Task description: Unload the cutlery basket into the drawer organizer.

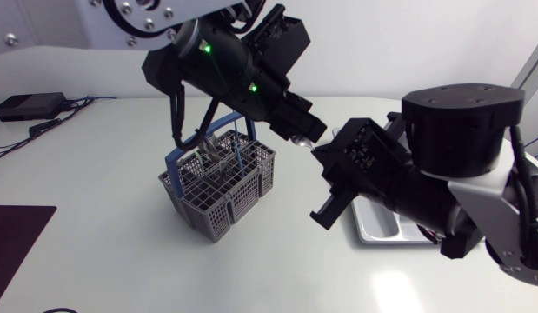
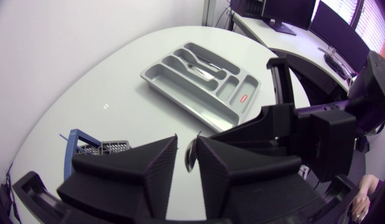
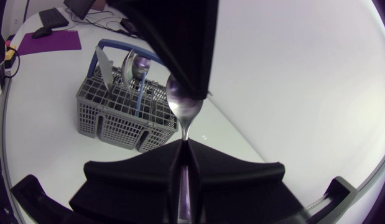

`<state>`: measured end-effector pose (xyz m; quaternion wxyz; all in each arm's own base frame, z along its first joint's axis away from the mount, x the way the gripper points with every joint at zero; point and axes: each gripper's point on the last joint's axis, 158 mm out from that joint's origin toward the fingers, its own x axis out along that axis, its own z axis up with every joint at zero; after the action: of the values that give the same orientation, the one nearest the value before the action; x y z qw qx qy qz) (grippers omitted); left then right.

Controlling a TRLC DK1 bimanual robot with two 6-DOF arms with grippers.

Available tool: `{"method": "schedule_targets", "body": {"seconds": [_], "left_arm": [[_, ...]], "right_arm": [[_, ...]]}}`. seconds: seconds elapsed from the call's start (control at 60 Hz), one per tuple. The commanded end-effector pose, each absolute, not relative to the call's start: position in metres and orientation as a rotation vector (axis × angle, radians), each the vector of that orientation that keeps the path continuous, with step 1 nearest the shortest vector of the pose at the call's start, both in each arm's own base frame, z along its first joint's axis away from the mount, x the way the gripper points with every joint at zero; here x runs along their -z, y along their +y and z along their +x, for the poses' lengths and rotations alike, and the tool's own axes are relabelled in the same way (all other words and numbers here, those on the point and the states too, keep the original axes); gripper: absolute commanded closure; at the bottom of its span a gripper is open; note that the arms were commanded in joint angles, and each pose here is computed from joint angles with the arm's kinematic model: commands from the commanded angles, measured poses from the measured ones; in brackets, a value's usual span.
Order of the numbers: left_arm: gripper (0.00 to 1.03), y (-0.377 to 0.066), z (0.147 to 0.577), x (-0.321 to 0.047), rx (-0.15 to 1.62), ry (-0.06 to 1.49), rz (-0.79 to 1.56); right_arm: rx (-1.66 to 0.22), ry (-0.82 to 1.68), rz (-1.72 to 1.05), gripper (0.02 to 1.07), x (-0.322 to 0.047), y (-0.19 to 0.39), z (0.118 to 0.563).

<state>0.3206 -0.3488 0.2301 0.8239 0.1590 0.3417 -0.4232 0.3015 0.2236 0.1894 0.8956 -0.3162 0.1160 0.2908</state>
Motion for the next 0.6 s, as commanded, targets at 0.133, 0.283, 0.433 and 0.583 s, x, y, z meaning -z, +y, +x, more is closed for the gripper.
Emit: {"method": "schedule_targets", "body": {"seconds": [0.133, 0.283, 0.433, 0.583], "left_arm": [[0.04, -0.316, 0.343, -0.309, 0.832, 0.532, 0.245], [0.04, -0.29, 0.354, -0.31, 0.797, 0.534, 0.308], [0.04, -0.263, 0.349, -0.278, 0.807, 0.605, 0.458], [0.04, -0.227, 0.335, -0.254, 0.831, 0.624, 0.536]], "right_arm": [[-0.667, 0.274, -0.693, 1.01, -0.172, 0.214, 0.289], [-0.754, 0.313, -0.682, 1.01, -0.161, 0.197, 0.28], [-0.827, 0.379, -0.694, 1.01, -0.142, 0.16, 0.281], [-0.906, 0.457, -0.71, 1.01, -0.12, 0.112, 0.284]]}}
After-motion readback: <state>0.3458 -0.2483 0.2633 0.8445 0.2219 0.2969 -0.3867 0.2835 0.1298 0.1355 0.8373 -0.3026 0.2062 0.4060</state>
